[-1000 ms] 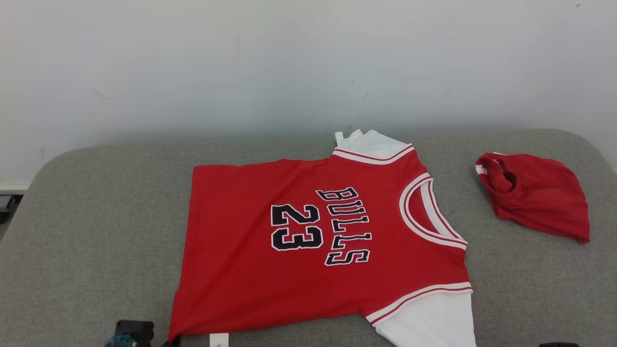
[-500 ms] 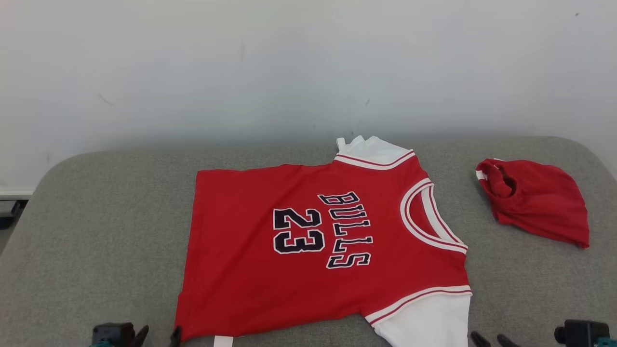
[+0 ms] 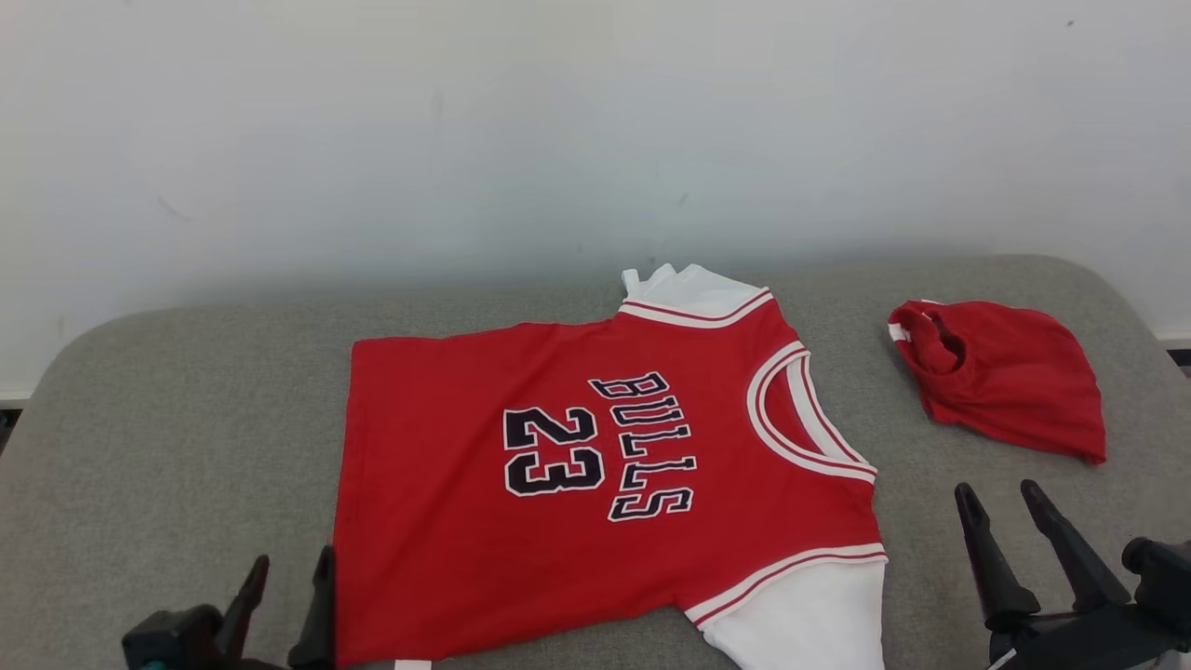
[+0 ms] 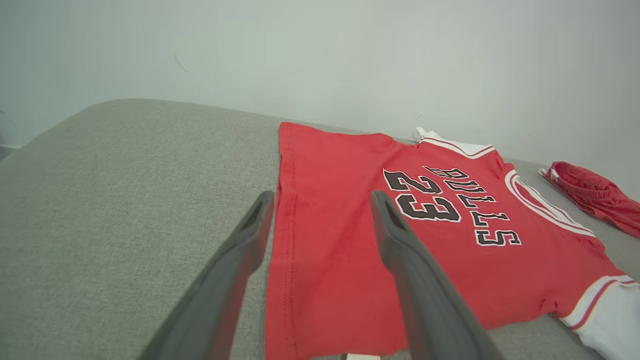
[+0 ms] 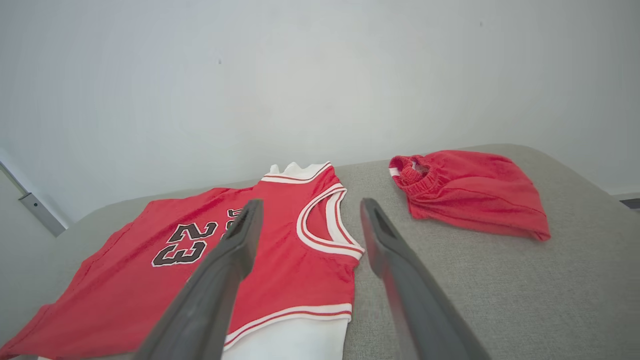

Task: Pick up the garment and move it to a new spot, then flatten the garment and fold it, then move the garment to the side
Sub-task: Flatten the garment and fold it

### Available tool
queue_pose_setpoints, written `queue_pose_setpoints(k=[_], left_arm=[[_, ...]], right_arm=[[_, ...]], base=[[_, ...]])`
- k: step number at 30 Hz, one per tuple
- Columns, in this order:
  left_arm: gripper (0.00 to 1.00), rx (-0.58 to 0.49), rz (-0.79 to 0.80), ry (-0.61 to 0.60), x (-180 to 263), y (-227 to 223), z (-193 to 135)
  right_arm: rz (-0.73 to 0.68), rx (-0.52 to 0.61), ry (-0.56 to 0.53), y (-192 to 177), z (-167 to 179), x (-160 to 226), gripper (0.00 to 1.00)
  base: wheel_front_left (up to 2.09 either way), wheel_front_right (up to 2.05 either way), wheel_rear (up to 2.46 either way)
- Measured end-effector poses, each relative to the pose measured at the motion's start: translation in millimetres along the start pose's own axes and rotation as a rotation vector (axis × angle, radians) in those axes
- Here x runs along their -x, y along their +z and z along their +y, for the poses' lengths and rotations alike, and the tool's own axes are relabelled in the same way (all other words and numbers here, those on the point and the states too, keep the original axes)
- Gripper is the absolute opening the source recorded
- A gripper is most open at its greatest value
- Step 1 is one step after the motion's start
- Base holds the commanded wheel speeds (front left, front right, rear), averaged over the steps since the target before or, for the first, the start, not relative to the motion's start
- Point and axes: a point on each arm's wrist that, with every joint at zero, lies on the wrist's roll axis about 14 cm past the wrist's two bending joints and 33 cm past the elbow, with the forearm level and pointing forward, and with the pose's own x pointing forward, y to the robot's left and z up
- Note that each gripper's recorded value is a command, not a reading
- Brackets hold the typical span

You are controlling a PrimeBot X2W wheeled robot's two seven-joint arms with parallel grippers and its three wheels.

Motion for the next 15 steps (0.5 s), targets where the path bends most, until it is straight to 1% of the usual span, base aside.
queue_pose_setpoints(k=[1,4,8,11,13,15], left_arm=[[1.00,0.009,-0.006,0.017,-0.5,0.8,3.2],[1.00,-0.022,-0.022,0.068,-1.1,2.7,18.0],[1.00,-0.034,-0.016,0.108,5.3,-4.8,23.3],[1.00,-0.036,0.000,0.138,13.3,-13.0,28.7],[1.00,-0.084,0.008,0.129,16.3,-16.8,26.6],[1.00,-0.102,-0.005,0.133,16.1,-13.0,28.0]], right_arm=[[-0.019,0.023,-0.008,2.2,-1.6,0.7,1.00],[-0.078,0.074,-0.040,10.8,-11.3,3.7,1.00],[-0.128,0.116,-0.096,18.1,-27.7,7.4,1.00],[-0.111,0.154,-0.121,12.9,-36.0,13.5,1.00],[-0.085,0.213,-0.117,5.8,-38.2,18.1,1.00],[-0.069,0.230,-0.123,1.0,-40.6,20.1,1.00]], base=[[0.00,0.00,0.00],[0.00,0.00,0.00],[0.00,0.00,0.00],[0.00,0.00,0.00],[0.00,0.00,0.00],[0.00,0.00,0.00]])
